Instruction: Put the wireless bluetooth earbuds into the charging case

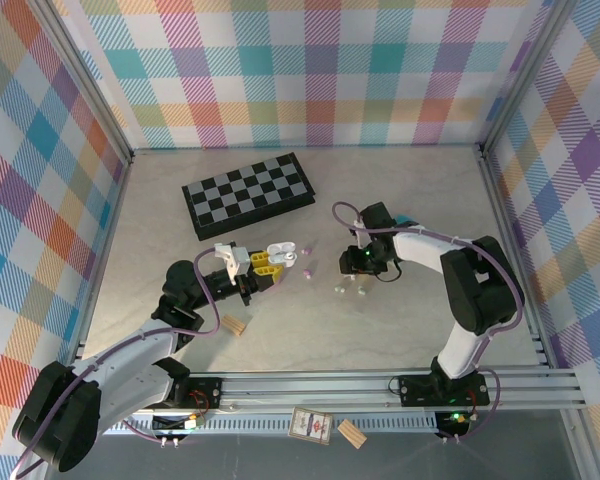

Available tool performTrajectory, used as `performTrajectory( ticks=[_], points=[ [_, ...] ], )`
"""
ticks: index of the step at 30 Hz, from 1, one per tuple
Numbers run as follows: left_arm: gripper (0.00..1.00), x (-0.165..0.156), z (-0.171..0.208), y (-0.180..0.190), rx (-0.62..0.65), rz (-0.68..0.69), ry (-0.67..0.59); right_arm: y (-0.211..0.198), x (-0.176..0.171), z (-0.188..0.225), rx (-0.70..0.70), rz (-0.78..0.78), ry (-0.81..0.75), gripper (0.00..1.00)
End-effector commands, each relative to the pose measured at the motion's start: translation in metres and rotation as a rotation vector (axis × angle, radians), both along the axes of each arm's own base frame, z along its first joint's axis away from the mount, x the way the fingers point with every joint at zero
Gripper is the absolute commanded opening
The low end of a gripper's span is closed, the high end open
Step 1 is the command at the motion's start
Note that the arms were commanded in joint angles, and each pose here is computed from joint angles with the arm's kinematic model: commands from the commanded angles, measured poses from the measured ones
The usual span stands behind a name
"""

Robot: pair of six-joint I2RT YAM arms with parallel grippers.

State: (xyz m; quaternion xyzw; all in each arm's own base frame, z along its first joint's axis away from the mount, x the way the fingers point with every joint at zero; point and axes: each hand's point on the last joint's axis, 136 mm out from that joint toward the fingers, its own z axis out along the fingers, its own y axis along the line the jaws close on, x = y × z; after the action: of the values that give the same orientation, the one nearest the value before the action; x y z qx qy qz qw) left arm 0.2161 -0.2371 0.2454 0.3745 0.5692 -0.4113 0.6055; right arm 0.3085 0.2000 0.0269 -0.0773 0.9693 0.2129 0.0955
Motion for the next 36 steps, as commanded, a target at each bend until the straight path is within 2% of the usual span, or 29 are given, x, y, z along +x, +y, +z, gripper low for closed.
performTrajectory(
  ticks=[1, 5, 12, 23, 28, 36],
  points=[
    [0.04, -0.002, 0.015, 0.002, -0.01, 0.002, -0.064, 0.001, -0.003, -0.003, 0.024, 0.001, 0.024, 0.4],
    [0.04, -0.001, 0.015, 0.001, -0.006, -0.002, -0.064, -0.001, -0.011, -0.006, 0.039, -0.02, 0.04, 0.37],
    [0.04, 0.001, 0.016, -0.002, -0.009, -0.014, -0.066, -0.007, -0.013, -0.006, 0.046, -0.064, 0.026, 0.38],
    [0.04, 0.002, 0.016, -0.002, -0.004, -0.013, -0.065, -0.007, -0.011, -0.009, 0.047, -0.083, 0.02, 0.22],
    [0.04, 0.003, 0.016, -0.003, -0.008, -0.015, -0.065, -0.009, -0.011, -0.007, 0.039, -0.073, 0.006, 0.21],
    [0.04, 0.007, 0.01, -0.002, 0.008, 0.005, -0.038, -0.012, -0.004, 0.02, 0.031, -0.041, -0.13, 0.2]
  ],
)
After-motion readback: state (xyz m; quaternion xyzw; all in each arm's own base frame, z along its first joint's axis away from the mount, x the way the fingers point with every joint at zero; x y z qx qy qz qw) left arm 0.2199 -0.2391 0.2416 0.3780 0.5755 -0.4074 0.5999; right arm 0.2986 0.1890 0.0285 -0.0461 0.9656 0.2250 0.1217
